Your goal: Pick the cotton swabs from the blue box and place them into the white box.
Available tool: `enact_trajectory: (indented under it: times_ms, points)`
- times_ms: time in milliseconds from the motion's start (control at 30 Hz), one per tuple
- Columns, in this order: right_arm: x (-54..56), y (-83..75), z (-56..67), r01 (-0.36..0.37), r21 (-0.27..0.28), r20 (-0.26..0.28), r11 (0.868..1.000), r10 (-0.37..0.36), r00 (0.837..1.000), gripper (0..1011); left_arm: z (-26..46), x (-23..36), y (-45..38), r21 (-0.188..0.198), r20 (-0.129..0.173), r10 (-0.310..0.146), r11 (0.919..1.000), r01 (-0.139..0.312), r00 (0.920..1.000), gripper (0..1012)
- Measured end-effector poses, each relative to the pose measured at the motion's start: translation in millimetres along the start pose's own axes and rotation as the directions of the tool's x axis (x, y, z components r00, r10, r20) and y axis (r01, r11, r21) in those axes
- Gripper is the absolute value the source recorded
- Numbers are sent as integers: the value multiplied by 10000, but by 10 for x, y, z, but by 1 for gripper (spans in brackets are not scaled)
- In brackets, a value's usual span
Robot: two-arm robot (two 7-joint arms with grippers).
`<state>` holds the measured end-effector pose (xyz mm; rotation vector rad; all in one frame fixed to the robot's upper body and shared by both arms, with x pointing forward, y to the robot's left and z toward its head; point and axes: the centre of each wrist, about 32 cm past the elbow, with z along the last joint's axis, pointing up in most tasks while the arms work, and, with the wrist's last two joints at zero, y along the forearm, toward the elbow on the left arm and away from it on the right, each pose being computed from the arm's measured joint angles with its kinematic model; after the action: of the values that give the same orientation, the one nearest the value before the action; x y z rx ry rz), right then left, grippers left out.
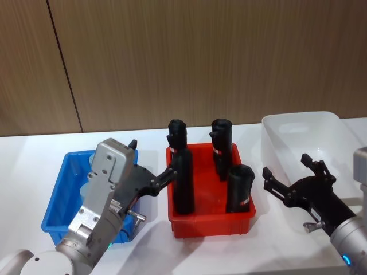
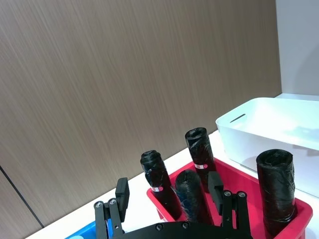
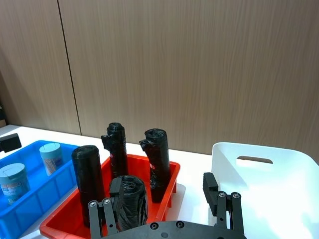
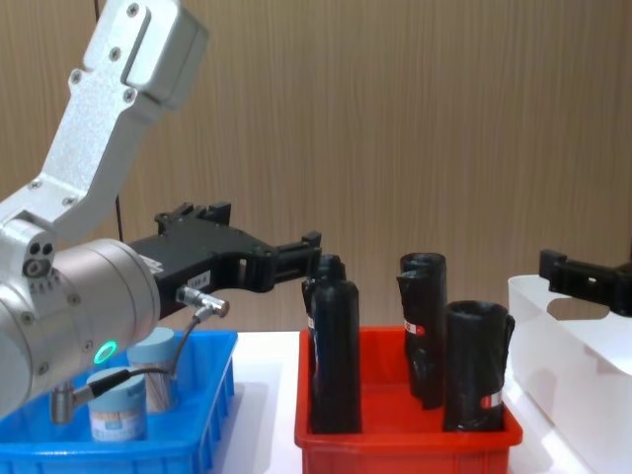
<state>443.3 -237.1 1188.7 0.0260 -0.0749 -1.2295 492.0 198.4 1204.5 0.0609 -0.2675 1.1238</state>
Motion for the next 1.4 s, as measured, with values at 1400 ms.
enact_trajectory:
  times_ms: [1400]
  points:
    - [0,0,0,0,-2,0,10000,0,10000,1002,-261,527,152,2761,-1538,2123,9470,-1643,9650,1004]
